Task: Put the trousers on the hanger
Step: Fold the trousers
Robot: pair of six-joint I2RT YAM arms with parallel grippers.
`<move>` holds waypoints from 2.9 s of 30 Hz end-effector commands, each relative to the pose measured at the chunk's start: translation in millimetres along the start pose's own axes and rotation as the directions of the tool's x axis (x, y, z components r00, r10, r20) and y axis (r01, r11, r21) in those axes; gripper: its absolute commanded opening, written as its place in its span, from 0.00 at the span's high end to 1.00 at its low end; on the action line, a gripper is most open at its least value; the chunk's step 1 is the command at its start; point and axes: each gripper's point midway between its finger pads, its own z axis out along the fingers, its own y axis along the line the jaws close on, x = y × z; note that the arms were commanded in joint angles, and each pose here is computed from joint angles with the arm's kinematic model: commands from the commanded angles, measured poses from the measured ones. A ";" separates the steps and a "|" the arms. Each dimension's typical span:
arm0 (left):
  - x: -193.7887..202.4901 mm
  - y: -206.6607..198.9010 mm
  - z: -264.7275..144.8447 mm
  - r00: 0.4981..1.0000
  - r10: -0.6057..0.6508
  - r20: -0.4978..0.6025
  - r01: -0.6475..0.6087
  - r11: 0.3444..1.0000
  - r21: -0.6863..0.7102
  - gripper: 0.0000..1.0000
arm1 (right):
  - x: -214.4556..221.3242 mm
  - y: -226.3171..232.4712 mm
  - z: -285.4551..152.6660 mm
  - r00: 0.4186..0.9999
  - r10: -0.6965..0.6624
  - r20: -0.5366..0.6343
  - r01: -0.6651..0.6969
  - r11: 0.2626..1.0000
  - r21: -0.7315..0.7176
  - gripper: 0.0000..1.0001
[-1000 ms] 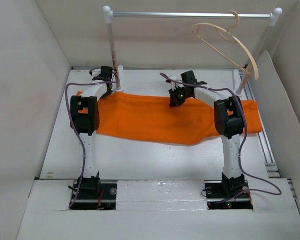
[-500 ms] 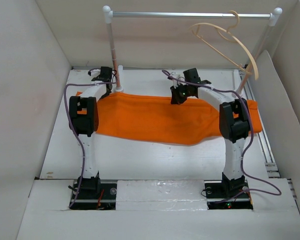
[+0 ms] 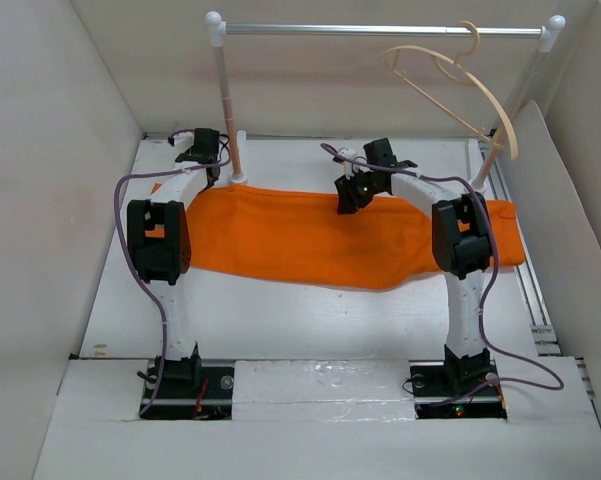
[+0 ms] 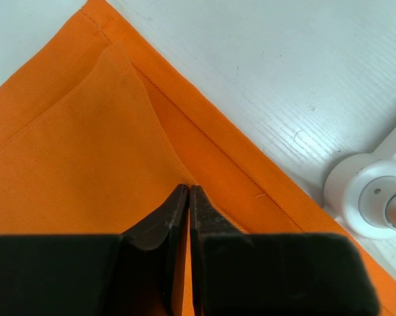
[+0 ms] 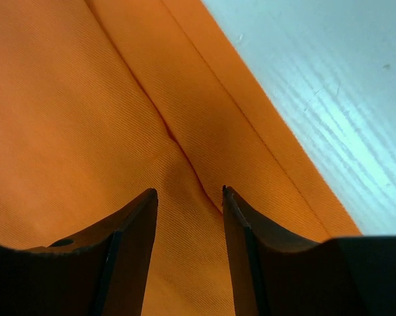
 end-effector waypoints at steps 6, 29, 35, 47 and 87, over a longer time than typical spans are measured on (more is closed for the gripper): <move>-19.4 8.1 -17.9 0.998 -0.041 0.049 0.040 0.999 0.009 1.00 | -1.4 -10.1 5.5 1.000 -0.012 -0.001 0.012 0.999 0.037 0.48; -33.6 3.9 -24.9 0.996 -0.044 0.075 0.042 0.999 0.030 1.00 | 11.8 -6.1 -5.3 0.999 0.035 0.007 -0.035 0.998 0.058 0.75; -34.8 6.4 -27.1 0.996 -0.040 0.083 0.038 0.999 0.027 1.00 | 0.4 -8.2 -12.1 0.999 0.012 0.031 -0.015 0.997 0.077 0.99; -55.9 22.6 -41.8 0.982 -0.083 0.171 0.087 0.996 -0.017 1.00 | -38.7 -31.9 -42.5 0.991 0.010 0.133 -0.034 0.983 0.181 1.00; 57.5 31.9 -62.2 0.987 -0.098 -0.130 0.122 0.974 0.192 0.31 | 51.2 61.1 -88.3 0.977 0.149 0.149 -0.189 0.934 0.304 0.95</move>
